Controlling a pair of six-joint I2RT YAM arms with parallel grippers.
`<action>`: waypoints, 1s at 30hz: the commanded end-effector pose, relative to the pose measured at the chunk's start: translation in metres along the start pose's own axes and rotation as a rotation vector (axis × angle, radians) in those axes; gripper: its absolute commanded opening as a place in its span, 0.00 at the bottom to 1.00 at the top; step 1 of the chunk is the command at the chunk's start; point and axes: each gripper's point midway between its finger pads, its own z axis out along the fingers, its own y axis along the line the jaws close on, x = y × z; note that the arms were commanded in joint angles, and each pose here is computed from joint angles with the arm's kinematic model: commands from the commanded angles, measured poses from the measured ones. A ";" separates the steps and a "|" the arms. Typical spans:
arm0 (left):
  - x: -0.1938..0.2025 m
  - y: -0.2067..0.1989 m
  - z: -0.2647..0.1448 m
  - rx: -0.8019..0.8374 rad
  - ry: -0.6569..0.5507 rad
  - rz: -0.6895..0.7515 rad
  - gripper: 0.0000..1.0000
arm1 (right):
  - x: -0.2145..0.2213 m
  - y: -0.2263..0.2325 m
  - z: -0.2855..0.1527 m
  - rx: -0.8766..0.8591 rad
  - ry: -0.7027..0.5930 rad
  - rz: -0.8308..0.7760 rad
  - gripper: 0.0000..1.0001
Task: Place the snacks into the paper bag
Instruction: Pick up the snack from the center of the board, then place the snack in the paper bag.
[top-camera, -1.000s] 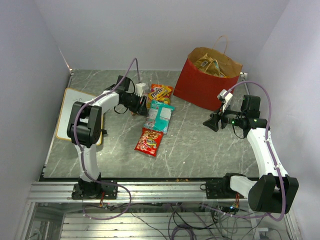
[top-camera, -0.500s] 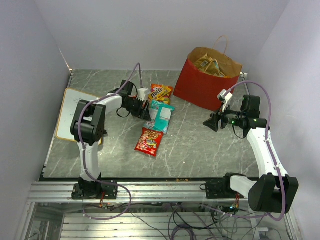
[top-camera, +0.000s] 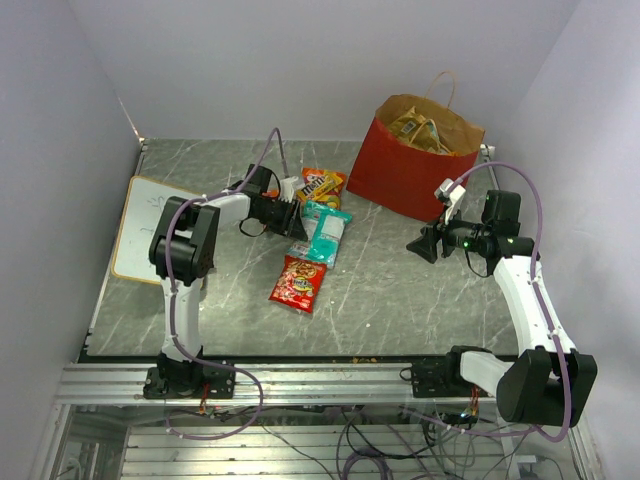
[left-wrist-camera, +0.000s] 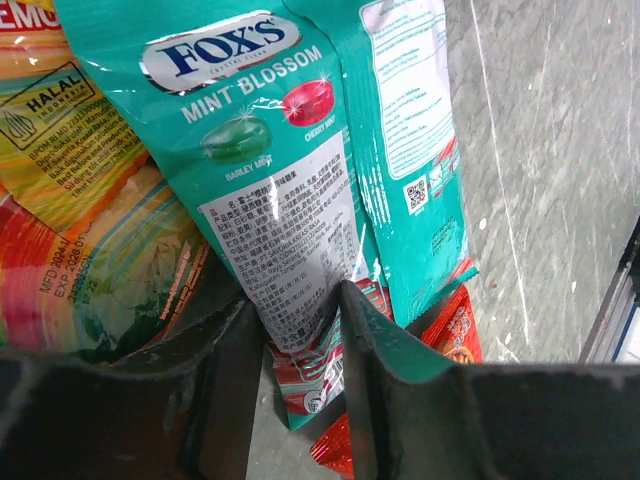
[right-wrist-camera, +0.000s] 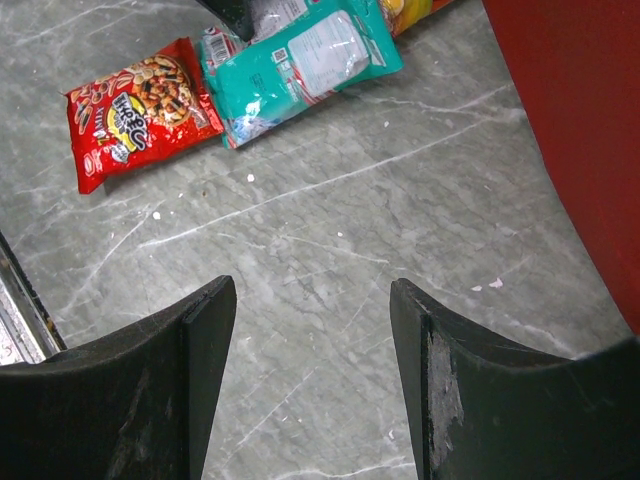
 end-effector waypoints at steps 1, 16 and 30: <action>0.010 -0.002 0.009 0.035 0.012 -0.005 0.40 | 0.003 0.000 0.001 0.006 0.001 -0.003 0.63; -0.036 -0.044 -0.036 0.051 -0.059 0.261 0.07 | 0.000 0.000 0.001 0.012 -0.015 -0.013 0.63; -0.046 -0.121 -0.088 0.010 -0.104 0.767 0.07 | -0.059 0.009 0.010 -0.083 -0.135 -0.118 0.66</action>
